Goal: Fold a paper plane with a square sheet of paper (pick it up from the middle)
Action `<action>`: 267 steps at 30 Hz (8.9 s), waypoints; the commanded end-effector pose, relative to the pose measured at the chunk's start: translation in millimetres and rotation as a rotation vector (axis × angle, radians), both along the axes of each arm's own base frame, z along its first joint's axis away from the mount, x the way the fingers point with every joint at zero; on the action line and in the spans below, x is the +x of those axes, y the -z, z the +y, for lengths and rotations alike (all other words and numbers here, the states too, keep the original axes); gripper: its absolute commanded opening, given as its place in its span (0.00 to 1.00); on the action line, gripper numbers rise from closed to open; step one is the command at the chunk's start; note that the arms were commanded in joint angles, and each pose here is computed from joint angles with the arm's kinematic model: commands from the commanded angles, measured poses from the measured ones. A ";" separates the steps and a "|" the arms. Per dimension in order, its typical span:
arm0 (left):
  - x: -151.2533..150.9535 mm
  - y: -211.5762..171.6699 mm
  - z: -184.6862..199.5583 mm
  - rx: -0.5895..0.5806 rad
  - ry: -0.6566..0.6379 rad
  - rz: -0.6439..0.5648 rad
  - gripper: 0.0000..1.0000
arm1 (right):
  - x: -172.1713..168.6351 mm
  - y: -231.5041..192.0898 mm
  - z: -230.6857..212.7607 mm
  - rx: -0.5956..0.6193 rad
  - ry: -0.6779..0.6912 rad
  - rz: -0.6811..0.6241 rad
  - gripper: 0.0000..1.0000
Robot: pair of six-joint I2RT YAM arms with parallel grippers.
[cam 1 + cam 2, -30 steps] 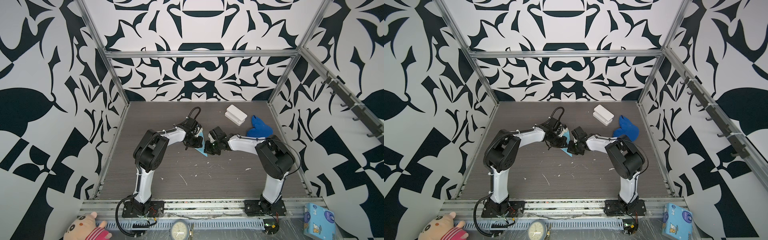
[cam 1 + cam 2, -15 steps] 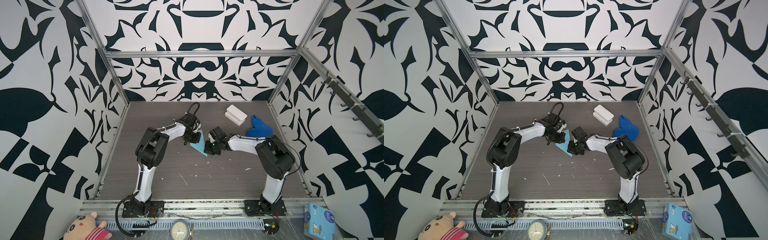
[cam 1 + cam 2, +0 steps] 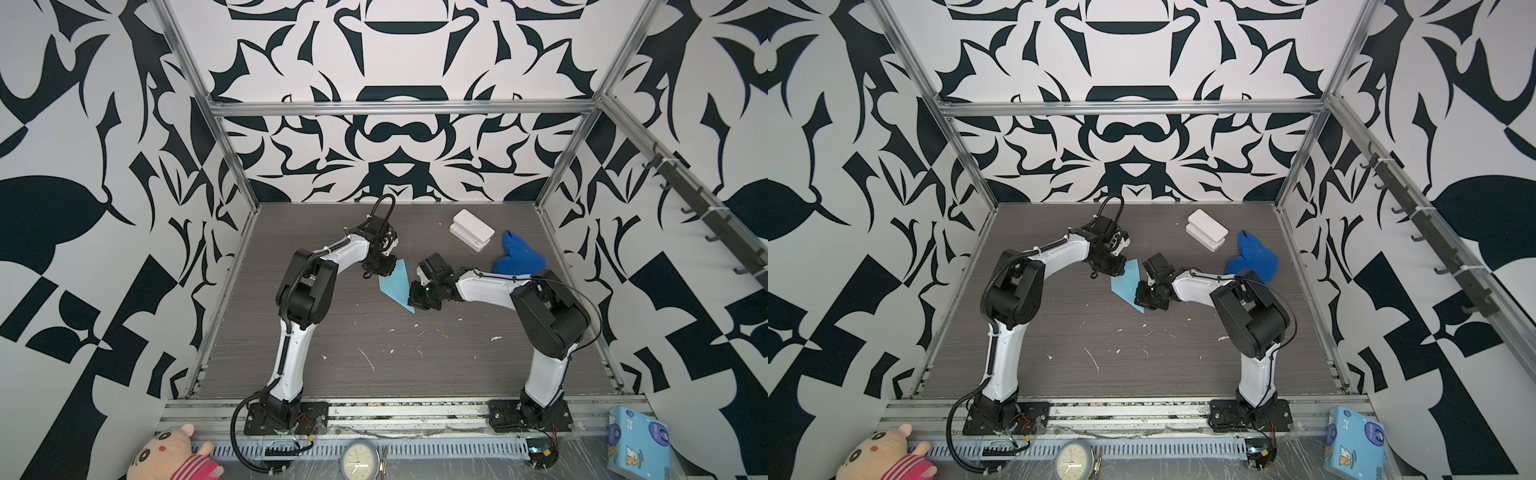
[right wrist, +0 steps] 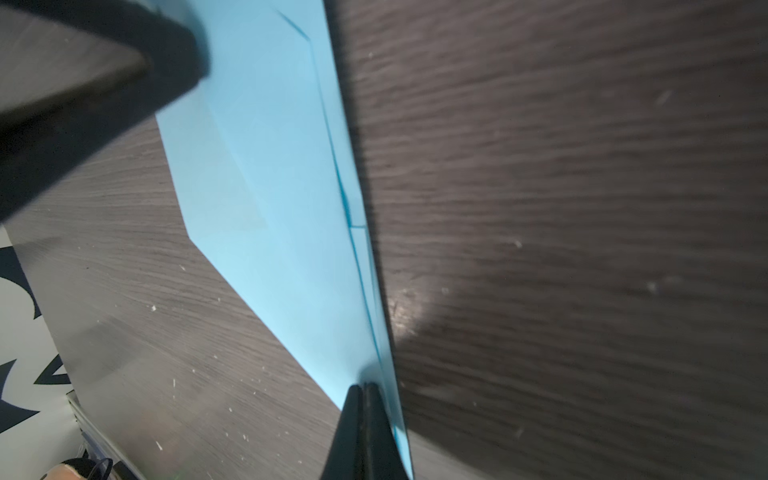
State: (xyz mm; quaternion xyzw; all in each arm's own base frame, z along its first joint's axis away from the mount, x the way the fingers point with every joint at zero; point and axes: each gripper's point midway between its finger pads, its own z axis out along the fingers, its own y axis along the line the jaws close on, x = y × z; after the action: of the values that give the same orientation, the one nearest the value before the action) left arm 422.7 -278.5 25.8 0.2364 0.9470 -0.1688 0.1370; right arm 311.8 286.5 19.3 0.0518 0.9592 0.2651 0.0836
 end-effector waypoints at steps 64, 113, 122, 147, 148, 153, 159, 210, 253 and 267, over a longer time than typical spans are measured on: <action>-35.4 -68.8 -5.3 -0.691 -0.440 0.195 0.72 | 58.4 -87.3 -15.5 0.084 -0.146 -0.427 0.40; -28.7 -72.5 133.9 1.045 -0.233 -0.197 0.10 | 55.4 -113.3 -73.0 0.066 0.077 -0.497 0.35; -30.1 -14.4 66.7 0.983 -0.166 -0.169 0.12 | 51.9 -108.5 -73.9 0.075 0.084 -0.476 0.34; -88.1 -120.4 -68.1 -0.077 -0.091 0.057 0.64 | 41.8 -110.0 -78.3 0.153 0.112 -0.492 0.43; -85.5 -135.7 -65.8 -0.150 -0.102 0.046 0.68 | 39.8 -112.0 -69.3 0.182 0.072 -0.497 0.44; -58.6 -182.3 -9.5 -0.428 -0.268 -0.027 0.80 | 25.3 -112.0 -18.5 0.239 -0.116 -0.506 0.54; -55.6 -174.5 62.2 -0.438 -0.352 -0.203 0.89 | 15.4 -97.2 25.5 0.273 -0.177 -0.463 0.60; -97.2 -63.3 -10.3 -0.461 0.037 0.086 0.14 | 18.3 -96.0 -27.9 0.308 -0.021 -0.447 0.55; -46.0 -196.5 -24.9 -0.976 -0.450 0.185 0.07 | 62.6 -204.4 -18.5 0.934 0.273 -0.474 0.44; -52.4 -183.6 -26.6 -0.964 -0.438 0.240 0.10 | 66.2 -192.6 -19.0 0.913 0.294 -0.445 0.10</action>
State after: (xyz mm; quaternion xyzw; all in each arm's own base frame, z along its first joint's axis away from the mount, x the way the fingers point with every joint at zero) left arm 375.3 -304.9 205.8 -0.0843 0.8034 -0.5676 0.1590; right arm 371.4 266.6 193.1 0.1721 0.7049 0.6340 0.2675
